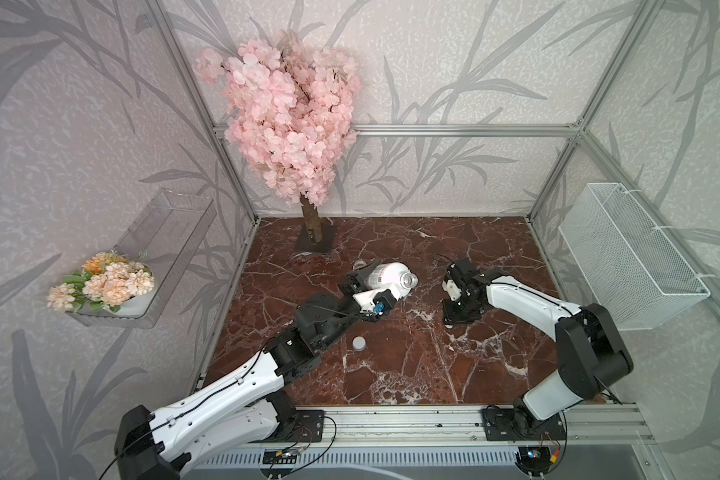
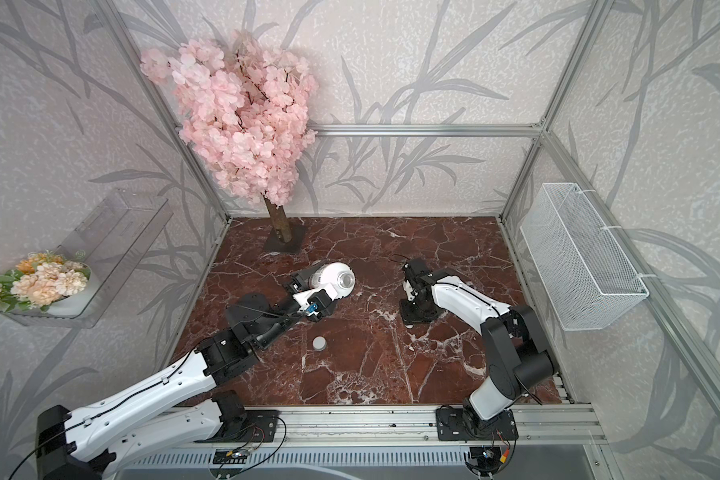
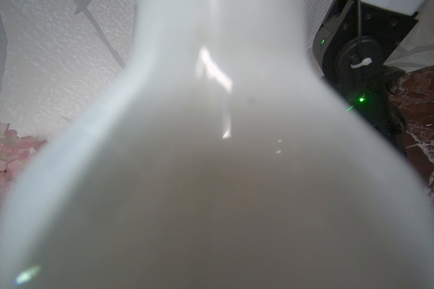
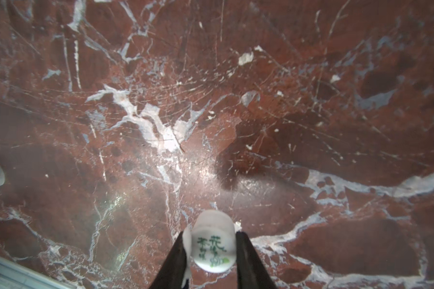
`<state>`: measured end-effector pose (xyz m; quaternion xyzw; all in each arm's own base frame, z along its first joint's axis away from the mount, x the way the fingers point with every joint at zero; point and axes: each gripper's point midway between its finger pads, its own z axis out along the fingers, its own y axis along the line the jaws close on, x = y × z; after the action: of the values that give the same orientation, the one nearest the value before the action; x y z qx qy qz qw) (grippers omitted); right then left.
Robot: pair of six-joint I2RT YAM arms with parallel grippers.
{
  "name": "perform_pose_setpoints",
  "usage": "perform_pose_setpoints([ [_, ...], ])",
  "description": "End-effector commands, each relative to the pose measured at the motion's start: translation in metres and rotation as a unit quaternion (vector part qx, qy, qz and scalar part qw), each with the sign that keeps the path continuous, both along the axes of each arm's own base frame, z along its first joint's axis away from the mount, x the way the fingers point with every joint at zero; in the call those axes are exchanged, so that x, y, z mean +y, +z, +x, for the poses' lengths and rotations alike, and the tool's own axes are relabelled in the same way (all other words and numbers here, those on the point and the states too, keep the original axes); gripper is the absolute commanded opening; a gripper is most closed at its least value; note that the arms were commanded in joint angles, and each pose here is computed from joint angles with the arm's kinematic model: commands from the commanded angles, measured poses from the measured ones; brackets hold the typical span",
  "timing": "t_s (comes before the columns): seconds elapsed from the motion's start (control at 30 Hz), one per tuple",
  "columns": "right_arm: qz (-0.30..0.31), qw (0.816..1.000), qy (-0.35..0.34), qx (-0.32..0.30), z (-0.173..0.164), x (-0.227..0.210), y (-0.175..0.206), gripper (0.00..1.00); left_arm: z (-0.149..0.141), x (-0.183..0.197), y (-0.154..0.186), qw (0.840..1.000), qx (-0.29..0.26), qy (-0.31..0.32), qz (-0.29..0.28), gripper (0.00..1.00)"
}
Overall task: Screw on the bottle caps
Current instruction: Place the bottle cap at the center of the board.
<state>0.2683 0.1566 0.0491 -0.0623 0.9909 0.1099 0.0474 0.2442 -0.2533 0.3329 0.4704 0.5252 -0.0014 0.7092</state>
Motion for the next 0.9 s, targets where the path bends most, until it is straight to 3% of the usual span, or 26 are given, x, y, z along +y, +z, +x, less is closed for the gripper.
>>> perform_pose_setpoints([
  [0.0,-0.018,1.000,-0.002,-0.006,0.005,-0.004,-0.011,0.30,-0.001,0.002,0.011,1.000,-0.003,0.002,-0.020,0.73],
  [0.33,-0.035,0.999,0.000,0.007,0.004,-0.007,-0.029,0.49,-0.001,0.004,0.008,1.000,0.000,0.005,-0.022,0.73],
  [0.87,-0.046,0.998,0.027,-0.018,-0.001,0.004,-0.016,0.46,-0.002,0.006,0.007,1.000,0.002,0.007,-0.024,0.73],
])
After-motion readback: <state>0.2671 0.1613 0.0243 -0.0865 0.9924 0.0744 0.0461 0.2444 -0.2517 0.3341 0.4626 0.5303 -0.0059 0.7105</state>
